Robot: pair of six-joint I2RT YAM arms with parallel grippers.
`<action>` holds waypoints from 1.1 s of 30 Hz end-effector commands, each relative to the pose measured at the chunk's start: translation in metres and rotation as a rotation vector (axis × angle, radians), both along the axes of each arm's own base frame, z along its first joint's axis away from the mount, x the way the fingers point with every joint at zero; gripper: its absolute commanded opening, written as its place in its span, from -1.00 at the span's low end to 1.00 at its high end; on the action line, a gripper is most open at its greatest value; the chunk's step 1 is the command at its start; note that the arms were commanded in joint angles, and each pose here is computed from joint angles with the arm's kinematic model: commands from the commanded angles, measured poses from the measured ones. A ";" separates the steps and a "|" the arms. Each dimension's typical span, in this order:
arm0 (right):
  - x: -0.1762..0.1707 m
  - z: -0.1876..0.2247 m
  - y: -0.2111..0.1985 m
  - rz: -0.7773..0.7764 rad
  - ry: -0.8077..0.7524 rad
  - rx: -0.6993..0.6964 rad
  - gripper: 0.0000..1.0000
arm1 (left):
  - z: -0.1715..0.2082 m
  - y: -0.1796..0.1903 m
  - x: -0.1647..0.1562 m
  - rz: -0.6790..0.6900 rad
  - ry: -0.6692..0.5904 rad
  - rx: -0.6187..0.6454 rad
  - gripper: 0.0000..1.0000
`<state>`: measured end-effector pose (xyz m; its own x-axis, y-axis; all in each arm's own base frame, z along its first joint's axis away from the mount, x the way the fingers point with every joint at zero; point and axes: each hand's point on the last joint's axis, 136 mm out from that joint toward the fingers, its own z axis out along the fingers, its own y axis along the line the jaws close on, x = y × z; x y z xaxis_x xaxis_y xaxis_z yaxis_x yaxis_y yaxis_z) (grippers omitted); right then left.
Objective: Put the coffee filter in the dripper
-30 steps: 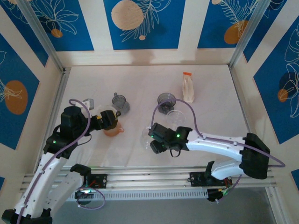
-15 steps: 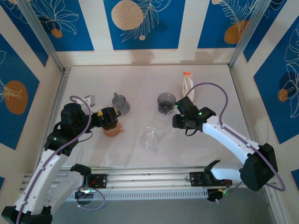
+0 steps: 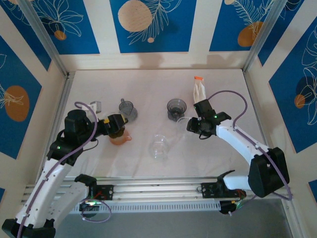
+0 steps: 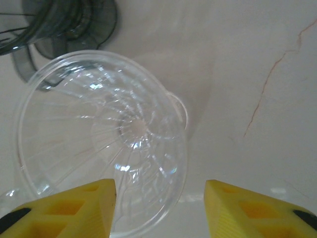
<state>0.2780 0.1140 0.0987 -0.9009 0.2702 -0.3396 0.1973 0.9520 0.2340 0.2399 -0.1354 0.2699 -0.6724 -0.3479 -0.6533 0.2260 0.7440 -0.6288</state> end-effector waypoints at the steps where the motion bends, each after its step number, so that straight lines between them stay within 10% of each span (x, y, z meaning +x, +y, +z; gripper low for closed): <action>1: 0.007 -0.008 0.005 -0.014 0.013 0.044 -0.01 | 0.006 0.000 0.001 -0.011 -0.039 -0.006 0.98; 22: 0.005 -0.016 -0.001 0.037 0.053 0.072 -0.98 | 0.001 0.001 0.001 -0.007 -0.028 -0.002 0.98; 33: -0.015 0.043 0.014 0.122 -0.031 0.196 -1.00 | 0.002 0.002 0.000 -0.009 -0.030 0.004 0.98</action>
<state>0.2739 0.1159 0.1164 -0.9128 0.2512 -0.3222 0.1325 0.9280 0.3481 0.2405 -0.1354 0.2665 -0.6737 -0.3448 -0.6536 0.2257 0.7462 -0.6263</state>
